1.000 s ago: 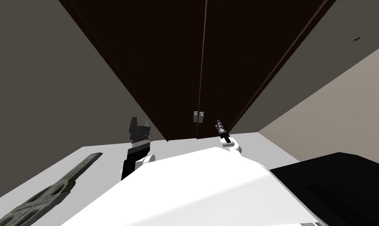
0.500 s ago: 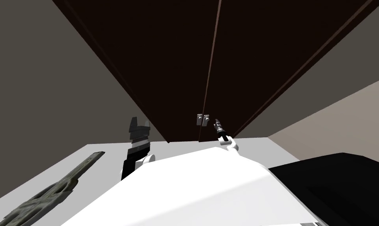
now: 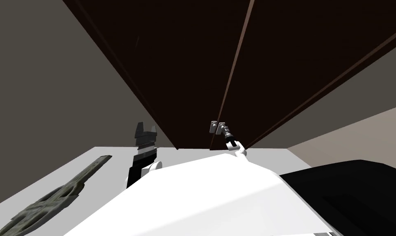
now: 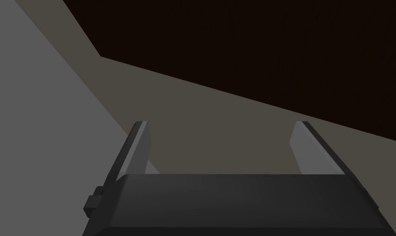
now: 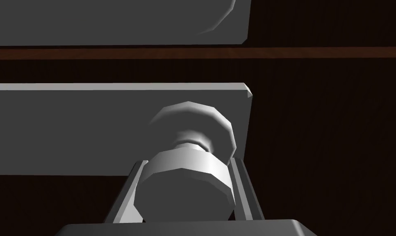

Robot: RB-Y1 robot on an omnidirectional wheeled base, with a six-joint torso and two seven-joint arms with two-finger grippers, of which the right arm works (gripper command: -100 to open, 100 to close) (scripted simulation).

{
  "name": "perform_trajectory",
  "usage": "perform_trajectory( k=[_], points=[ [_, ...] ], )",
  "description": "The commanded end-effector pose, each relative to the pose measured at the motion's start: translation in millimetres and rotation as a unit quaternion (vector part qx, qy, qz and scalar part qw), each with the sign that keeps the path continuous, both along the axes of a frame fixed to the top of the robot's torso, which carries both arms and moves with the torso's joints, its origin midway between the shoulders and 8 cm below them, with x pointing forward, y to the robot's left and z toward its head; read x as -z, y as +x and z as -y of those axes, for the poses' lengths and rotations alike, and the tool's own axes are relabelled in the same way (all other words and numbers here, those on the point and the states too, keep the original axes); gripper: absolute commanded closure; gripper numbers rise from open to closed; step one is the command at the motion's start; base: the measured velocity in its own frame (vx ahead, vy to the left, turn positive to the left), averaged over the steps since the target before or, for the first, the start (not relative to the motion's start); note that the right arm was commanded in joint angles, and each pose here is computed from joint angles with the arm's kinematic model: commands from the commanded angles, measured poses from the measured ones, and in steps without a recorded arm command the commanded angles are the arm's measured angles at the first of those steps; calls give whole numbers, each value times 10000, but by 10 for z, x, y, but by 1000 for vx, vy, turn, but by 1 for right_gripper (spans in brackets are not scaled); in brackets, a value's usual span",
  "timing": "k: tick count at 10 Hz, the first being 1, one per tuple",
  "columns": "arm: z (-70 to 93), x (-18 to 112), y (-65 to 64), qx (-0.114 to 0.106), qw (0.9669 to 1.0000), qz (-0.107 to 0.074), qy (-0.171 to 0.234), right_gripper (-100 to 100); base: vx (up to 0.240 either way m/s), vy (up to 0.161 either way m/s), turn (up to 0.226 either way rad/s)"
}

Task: Pull the door open

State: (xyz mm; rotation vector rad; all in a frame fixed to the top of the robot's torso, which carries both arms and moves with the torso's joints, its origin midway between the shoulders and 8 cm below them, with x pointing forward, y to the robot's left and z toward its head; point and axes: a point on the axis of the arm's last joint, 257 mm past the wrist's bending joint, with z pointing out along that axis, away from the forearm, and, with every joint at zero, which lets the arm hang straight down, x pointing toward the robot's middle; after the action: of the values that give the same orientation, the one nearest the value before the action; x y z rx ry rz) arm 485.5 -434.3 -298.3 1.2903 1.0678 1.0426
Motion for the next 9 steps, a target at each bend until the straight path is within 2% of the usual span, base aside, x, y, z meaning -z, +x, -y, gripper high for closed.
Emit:
perform_trajectory(
  k=[1, 4, 5, 8, 9],
  points=[
    [14, 41, -24, 20, 10000, -45, 9, 100, -32, -15, 23],
    [14, 41, -24, 20, 10000, -45, 9, 100, -11, -1, 0],
    [125, 111, -115, 107, 9998, -140, -13, 100, -118, -41, -42],
    [248, 165, -213, 193, 9995, -227, -40, 100, -205, -98, -70],
    [91, 86, -158, 31, 9999, -138, -16, -100, -237, -18, 70]
  ],
)
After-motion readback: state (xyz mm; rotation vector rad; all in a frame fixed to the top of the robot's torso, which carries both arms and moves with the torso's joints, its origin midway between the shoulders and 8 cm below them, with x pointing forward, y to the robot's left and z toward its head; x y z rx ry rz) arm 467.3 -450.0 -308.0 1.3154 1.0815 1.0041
